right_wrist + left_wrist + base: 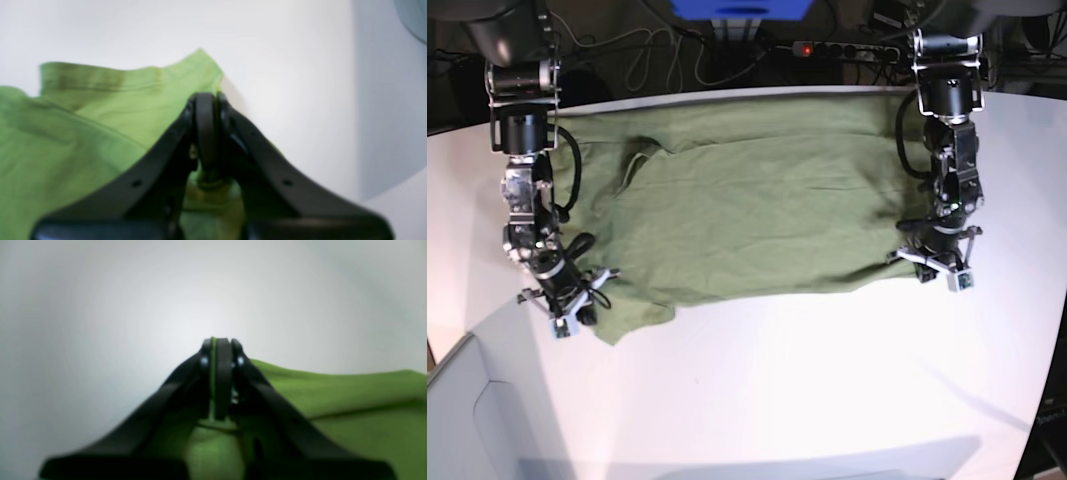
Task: Fold the T-shirt properly
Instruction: 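Grasp the hem corners with both grippers, then fold the held hem up toward the collar with both grippers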
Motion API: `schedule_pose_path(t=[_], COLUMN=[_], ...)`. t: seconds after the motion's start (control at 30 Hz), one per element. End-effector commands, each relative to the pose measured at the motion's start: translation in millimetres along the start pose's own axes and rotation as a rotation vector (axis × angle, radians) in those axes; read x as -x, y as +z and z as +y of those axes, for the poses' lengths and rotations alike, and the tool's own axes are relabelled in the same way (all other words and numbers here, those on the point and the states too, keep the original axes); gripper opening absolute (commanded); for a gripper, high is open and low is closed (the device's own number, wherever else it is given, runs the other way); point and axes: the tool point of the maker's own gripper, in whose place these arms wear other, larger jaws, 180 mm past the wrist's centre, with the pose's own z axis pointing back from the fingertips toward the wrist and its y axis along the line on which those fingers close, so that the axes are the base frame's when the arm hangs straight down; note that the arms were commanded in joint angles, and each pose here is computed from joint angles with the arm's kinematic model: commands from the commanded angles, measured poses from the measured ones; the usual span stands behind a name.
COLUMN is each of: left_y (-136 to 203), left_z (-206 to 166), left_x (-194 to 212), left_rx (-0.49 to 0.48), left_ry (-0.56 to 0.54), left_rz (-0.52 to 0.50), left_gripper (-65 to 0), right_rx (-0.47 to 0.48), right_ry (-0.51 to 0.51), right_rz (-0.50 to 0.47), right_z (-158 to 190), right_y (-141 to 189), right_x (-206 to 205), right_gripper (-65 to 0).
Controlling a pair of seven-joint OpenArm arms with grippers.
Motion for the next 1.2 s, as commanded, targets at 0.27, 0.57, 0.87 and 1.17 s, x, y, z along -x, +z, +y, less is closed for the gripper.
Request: schedule_pose_path(t=[0.27,0.57,0.87,1.17], left_y=[18.7,35.3,42.0,51.1], left_z=[-5.9,-1.5,11.1,10.3], left_x=[-12.8,-25.4,-28.6,-24.1], left_rx=[0.022,0.012,-0.014,-0.010], left_ry=[-0.037,-0.028,-0.013,-0.026], left_rz=[-0.048,-0.105,-0.122,-0.123], left_gripper=[-65.0,-65.0,-65.0,-65.0], right_rx=[0.075,0.077,0.110,0.104], right_ry=[-0.009,0.012,-0.015,-0.020], right_rz=[-0.115,-0.135,-0.125,-0.092], right_z=[-28.3,-21.8,-33.7,-29.6], right_y=[34.6,57.3,64.7,68.6], right_x=[-17.6,-10.6,-0.7,16.6], right_gripper=[-64.9,-64.9,-64.9,-64.9])
